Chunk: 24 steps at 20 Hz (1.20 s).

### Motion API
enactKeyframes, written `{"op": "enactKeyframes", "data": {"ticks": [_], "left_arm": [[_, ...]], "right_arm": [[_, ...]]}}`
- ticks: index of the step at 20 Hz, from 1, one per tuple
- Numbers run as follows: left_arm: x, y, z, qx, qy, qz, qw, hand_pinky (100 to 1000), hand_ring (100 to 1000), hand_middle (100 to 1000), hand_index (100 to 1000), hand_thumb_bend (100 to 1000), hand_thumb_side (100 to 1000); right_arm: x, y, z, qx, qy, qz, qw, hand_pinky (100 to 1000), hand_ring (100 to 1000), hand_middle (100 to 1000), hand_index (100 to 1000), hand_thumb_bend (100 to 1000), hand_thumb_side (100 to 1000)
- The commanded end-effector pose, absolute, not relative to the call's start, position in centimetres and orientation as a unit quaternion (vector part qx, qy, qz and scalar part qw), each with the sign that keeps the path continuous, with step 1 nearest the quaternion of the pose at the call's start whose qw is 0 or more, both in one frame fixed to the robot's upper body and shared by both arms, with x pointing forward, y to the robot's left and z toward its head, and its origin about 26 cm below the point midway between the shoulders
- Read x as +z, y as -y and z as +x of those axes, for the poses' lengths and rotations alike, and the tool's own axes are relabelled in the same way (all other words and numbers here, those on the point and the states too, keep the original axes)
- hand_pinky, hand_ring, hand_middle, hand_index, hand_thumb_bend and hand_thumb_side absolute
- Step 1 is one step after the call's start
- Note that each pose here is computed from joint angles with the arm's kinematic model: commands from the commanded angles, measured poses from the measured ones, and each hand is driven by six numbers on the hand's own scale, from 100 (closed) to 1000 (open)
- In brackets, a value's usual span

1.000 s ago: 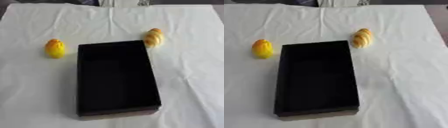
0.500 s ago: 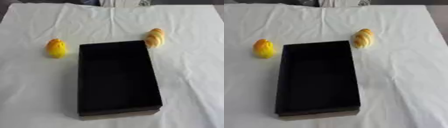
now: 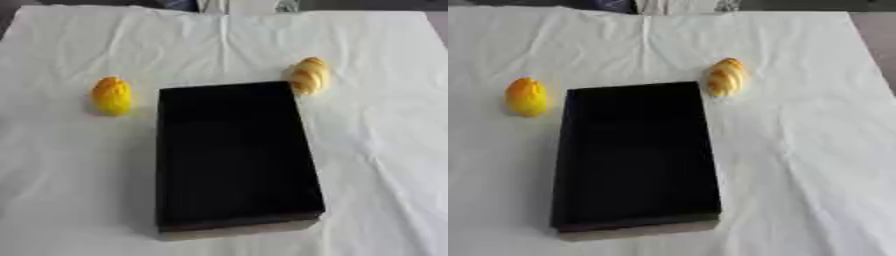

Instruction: Pick up objects on the table and place them in the box.

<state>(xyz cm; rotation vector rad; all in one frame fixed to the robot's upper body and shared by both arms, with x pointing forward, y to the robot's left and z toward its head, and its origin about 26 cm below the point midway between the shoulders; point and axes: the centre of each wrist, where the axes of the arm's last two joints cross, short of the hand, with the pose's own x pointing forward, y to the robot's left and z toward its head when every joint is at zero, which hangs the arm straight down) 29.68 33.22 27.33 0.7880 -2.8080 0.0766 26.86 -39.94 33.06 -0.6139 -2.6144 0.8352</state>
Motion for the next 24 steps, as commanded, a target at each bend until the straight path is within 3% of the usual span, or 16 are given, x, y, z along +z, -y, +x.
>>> {"op": "enactKeyframes", "data": {"ticks": [1,8,11,17,20,24], "left_arm": [[28.3,-33.3,29.2,0.006,0.958,0.27,0.097,839,860,768,916,189,554],[28.6,-32.9,29.4,-0.003,0.961,0.259,0.095,839,861,768,916,186,555],[28.6,-32.8,29.4,-0.006,0.962,0.256,0.096,839,861,769,916,184,557],[28.6,-32.6,29.4,-0.009,0.963,0.25,0.097,839,862,769,916,181,559],[28.6,-32.5,29.5,-0.011,0.964,0.247,0.098,839,862,770,917,179,560],[28.5,-32.4,29.5,-0.013,0.965,0.242,0.099,839,863,770,917,176,564]], "right_arm": [[35.8,42.7,27.8,0.35,0.871,-0.287,0.191,918,935,694,883,100,132],[35.5,47.8,30.2,0.498,0.768,-0.345,0.206,917,989,829,924,100,186],[34.7,48.1,30.6,0.569,0.718,-0.348,0.196,918,1000,865,930,100,137],[34.1,47.7,31.0,0.641,0.66,-0.349,0.179,918,1000,818,897,302,258],[34.2,47.1,31.2,0.644,0.662,-0.344,0.17,921,998,810,901,297,332],[34.2,46.3,31.6,0.65,0.658,-0.342,0.166,921,995,818,901,273,365]]}}
